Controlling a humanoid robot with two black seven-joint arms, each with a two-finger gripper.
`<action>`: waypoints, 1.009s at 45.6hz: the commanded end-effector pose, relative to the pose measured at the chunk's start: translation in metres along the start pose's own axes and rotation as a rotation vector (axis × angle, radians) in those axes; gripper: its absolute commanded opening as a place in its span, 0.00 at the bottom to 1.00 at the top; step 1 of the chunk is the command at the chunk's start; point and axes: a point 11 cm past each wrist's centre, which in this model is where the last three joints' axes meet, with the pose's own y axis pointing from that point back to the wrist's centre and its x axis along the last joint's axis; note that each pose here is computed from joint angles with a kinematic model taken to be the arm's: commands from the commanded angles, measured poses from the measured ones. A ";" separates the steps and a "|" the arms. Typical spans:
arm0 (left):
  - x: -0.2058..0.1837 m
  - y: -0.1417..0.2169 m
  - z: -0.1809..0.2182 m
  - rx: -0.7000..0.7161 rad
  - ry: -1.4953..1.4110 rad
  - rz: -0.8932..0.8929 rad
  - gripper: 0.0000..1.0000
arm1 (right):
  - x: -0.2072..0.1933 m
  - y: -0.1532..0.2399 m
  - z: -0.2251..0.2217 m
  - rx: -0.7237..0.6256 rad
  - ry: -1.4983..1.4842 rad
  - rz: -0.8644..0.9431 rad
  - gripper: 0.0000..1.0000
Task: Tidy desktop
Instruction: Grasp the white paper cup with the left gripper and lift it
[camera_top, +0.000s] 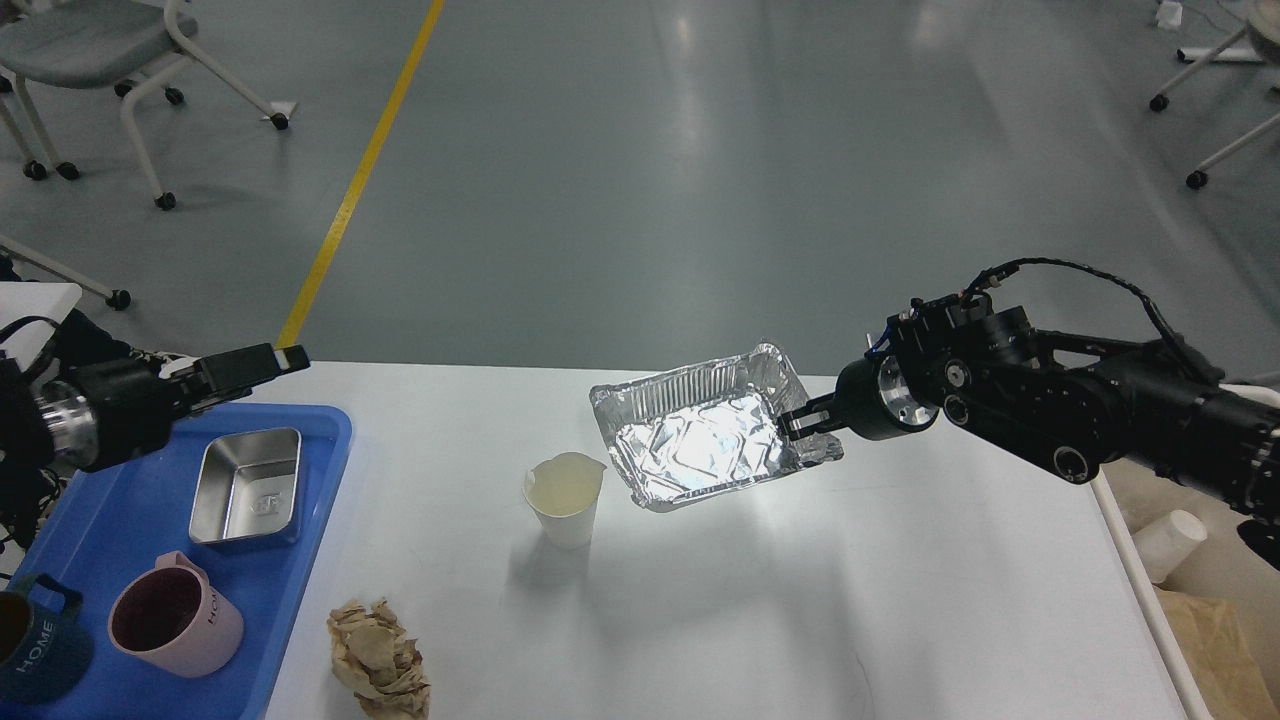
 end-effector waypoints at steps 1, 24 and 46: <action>-0.031 -0.046 0.020 -0.026 -0.036 -0.082 0.96 | 0.000 0.002 0.003 -0.005 -0.004 0.004 0.00; -0.117 -0.103 0.046 -0.066 -0.125 -0.215 0.96 | 0.001 0.002 0.002 -0.001 -0.006 0.009 0.00; -0.144 -0.129 0.040 -0.017 -0.059 -0.235 0.68 | 0.002 0.003 0.002 0.003 -0.013 0.014 0.00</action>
